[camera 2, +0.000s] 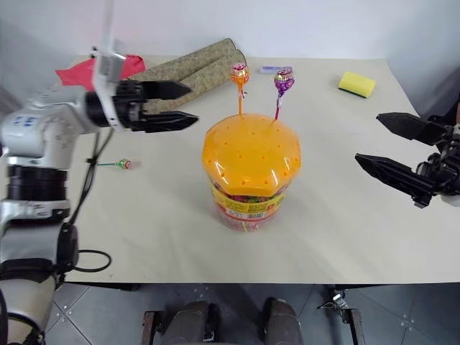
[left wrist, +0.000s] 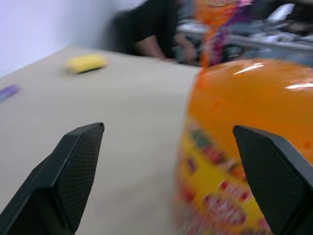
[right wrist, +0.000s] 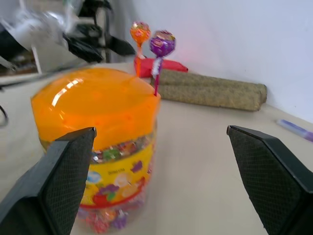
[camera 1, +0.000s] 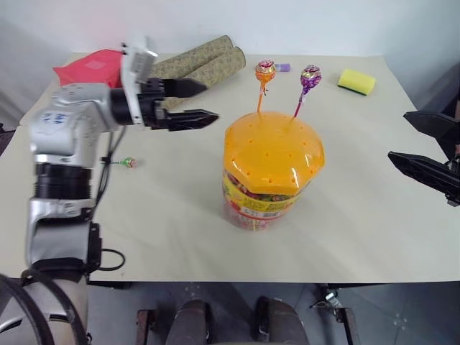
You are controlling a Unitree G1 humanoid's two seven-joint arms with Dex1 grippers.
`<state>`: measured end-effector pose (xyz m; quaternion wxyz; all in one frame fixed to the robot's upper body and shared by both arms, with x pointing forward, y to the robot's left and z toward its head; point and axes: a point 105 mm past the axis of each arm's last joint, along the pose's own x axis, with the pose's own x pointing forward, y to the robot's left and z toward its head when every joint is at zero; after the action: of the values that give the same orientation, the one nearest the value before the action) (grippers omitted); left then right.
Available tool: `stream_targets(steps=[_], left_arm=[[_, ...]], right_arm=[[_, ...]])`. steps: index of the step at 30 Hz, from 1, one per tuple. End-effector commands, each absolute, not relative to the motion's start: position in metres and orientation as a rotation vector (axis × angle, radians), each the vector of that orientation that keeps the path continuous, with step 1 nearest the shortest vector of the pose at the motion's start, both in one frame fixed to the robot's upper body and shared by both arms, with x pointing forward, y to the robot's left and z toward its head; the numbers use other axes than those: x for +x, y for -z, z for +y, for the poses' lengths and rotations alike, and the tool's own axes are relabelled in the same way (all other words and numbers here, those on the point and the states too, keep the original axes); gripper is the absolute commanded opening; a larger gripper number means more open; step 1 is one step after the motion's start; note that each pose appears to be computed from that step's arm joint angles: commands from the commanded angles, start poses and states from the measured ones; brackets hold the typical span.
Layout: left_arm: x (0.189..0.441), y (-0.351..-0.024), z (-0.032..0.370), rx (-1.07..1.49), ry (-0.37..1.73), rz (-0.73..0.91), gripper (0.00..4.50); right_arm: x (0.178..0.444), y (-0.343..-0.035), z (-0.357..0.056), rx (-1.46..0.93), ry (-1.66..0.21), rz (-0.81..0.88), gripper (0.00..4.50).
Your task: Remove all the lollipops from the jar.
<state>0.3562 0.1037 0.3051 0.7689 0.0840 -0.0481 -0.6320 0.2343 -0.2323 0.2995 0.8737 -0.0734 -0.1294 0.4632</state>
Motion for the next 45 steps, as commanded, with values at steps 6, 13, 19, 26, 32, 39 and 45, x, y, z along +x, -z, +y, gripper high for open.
stream_targets(steps=[6, 13, 19, 26, 32, 39, 45], left_arm=[[0.358, -0.333, 0.068, 0.181, 1.552, -0.235, 4.47], [0.365, -0.339, 0.045, 0.168, 1.593, -0.269, 4.47], [0.366, -0.347, 0.039, 0.164, 1.599, -0.309, 3.61], [0.364, -0.352, 0.034, 0.165, 1.614, -0.32, 1.46], [0.36, -0.361, 0.033, 0.17, 1.618, -0.344, 0.04], [0.359, -0.377, 0.035, 0.171, 1.582, -0.395, 0.04], [0.364, -0.402, 0.042, 0.144, 1.452, -0.443, 0.04]], right_arm=[[0.212, -0.312, -0.223, -0.163, -0.935, -0.358, 4.5], [0.21, -0.306, -0.227, -0.16, -0.88, -0.363, 4.5], [0.207, -0.307, -0.229, -0.168, -0.861, -0.374, 4.5], [0.204, -0.311, -0.23, -0.174, -0.861, -0.387, 4.5], [0.201, -0.311, -0.224, -0.174, -0.887, -0.385, 4.5], [0.199, -0.311, -0.217, -0.169, -0.936, -0.371, 4.5], [0.197, -0.31, -0.211, -0.153, -1.002, -0.347, 4.5]])
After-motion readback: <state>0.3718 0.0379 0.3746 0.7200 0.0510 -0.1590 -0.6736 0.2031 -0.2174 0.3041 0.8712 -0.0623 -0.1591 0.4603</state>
